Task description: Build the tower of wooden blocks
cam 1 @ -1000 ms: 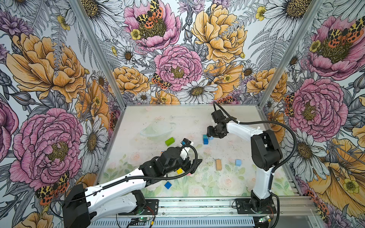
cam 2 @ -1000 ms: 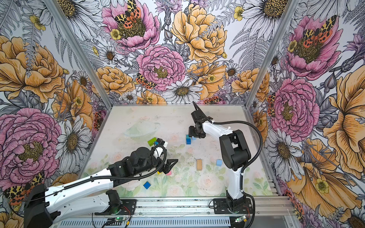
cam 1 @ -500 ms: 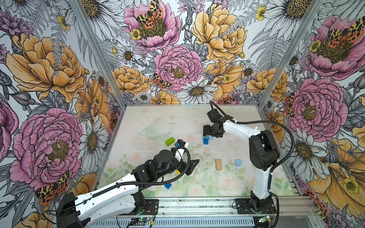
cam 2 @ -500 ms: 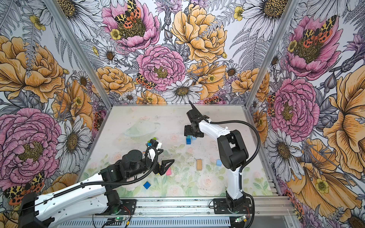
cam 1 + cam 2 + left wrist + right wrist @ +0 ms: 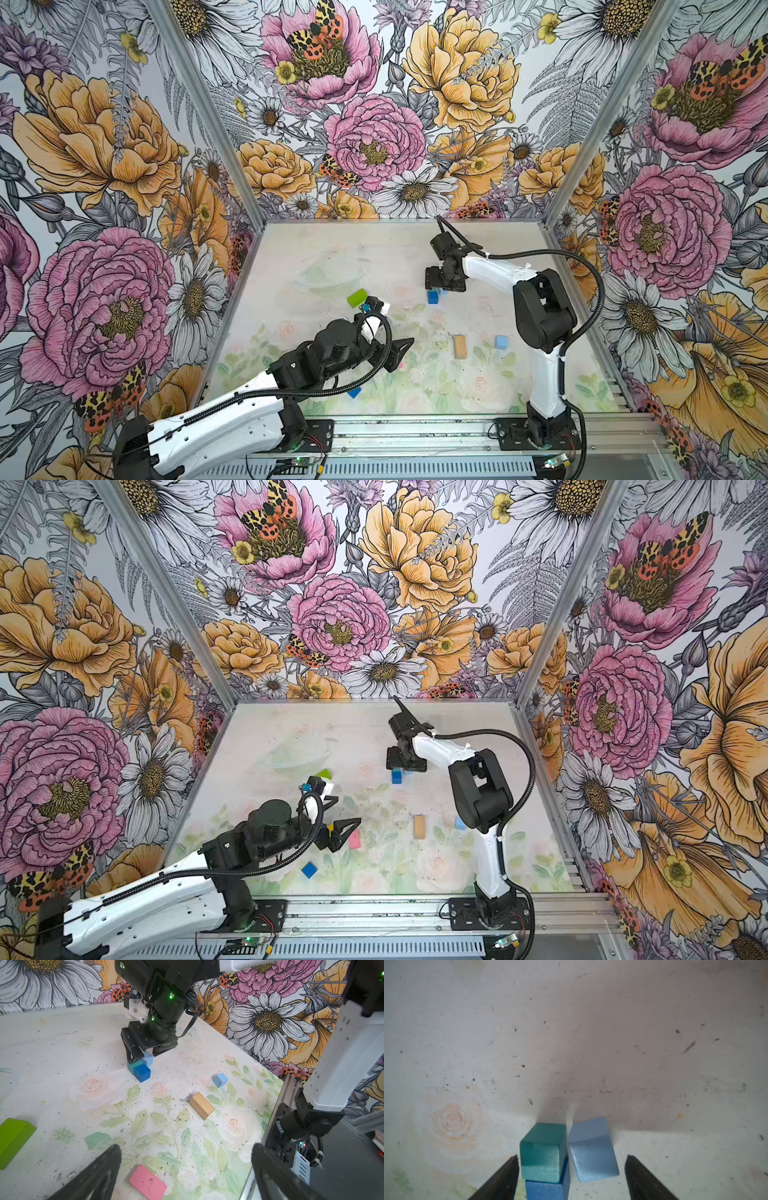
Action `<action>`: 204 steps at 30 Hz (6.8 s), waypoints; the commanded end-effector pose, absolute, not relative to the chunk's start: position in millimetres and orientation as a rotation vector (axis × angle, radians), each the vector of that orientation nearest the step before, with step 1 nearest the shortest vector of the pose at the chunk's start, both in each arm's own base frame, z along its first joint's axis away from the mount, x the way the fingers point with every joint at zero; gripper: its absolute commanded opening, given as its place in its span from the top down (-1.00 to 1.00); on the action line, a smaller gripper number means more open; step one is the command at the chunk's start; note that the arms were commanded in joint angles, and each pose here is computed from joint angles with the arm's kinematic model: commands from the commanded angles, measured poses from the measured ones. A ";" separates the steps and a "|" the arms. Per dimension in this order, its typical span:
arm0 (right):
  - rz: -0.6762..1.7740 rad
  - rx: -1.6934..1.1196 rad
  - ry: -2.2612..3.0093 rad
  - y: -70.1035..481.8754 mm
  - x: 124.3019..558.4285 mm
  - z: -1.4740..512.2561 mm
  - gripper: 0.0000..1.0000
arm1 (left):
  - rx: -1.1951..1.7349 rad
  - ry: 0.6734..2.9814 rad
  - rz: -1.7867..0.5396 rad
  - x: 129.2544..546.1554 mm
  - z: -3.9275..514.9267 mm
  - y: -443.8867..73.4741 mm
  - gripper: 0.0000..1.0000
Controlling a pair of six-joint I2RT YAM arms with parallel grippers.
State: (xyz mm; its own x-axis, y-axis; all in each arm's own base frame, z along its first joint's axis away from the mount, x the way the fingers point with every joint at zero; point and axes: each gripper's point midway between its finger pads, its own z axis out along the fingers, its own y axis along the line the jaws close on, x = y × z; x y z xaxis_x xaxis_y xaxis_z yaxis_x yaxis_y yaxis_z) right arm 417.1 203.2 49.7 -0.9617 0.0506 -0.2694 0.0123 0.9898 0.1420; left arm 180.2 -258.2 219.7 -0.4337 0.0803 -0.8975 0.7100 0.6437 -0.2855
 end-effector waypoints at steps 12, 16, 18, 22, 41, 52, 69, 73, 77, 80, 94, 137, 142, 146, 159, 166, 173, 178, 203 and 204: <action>0.183 0.043 2.873 212.2 422.7 42.1 -0.41 | 0.591 1.909 -0.809 182.9 215.9 -251.4 -0.98; 0.183 0.041 2.874 212.5 423.3 42.1 -0.38 | 0.592 1.910 -0.807 183.1 215.5 -251.2 -0.98; 0.184 0.038 2.875 212.8 423.4 41.3 -0.39 | 0.591 1.908 -0.807 183.1 215.9 -251.1 -0.98; 0.184 0.037 2.876 213.0 424.3 41.4 -0.33 | 0.592 1.908 -0.807 182.8 216.0 -250.9 -0.98; 0.201 -0.019 2.870 218.1 426.4 48.0 -0.40 | 0.582 1.910 -0.801 183.6 216.3 -248.8 -0.98; 0.153 -0.022 2.707 186.1 404.6 139.9 -0.59 | 0.525 1.910 -0.848 180.4 224.9 -244.6 -0.97; 0.078 0.315 2.727 80.9 251.2 109.9 -0.51 | 0.506 1.865 -1.026 126.5 237.3 -269.8 -0.97; 0.054 0.372 2.729 69.0 239.7 100.2 -0.51 | 0.558 1.869 -1.020 110.5 233.9 -282.4 -0.97; 0.004 0.423 2.727 55.1 234.6 92.7 -0.48 | 0.586 1.873 -1.005 105.3 233.4 -289.9 -0.97; -0.027 0.464 2.721 45.6 231.4 87.9 -0.45 | 0.591 1.869 -0.999 105.7 234.1 -293.3 -0.97; 0.026 0.463 2.820 45.4 232.7 52.2 -0.16 | 0.664 1.873 -0.931 116.6 227.8 -310.1 -0.98; 0.103 0.298 2.833 78.0 318.5 60.6 0.39 | 0.555 1.955 -0.906 170.8 203.7 -289.1 -0.98; 0.135 0.238 2.844 99.7 335.0 53.6 0.39 | 0.541 1.974 -0.893 178.2 198.7 -286.5 -0.97; 0.139 0.169 2.858 119.1 343.8 46.5 0.39 | 0.534 1.986 -0.889 184.2 196.3 -286.2 -0.98; 0.204 0.056 2.849 156.0 373.7 43.5 0.38 | 0.514 2.000 -0.890 195.8 193.3 -282.6 -0.98; 0.229 0.012 2.853 168.2 381.3 40.9 0.38 | 0.501 2.007 -0.885 200.3 191.0 -279.0 -0.98; 0.250 -0.017 2.848 176.9 383.8 42.8 0.37 | 0.497 2.013 -0.883 203.0 190.1 -279.1 -0.97; 0.260 -0.030 2.847 180.3 385.3 43.0 0.34 | 0.500 2.013 -0.887 203.4 191.0 -280.5 -0.98; 0.313 0.020 2.788 182.9 368.9 78.2 -0.92 | 0.480 1.975 -0.943 194.7 210.1 -274.4 -0.97; 0.310 0.019 2.794 183.9 368.4 76.9 -0.98 | 0.479 1.972 -0.946 194.1 211.0 -273.7 -0.98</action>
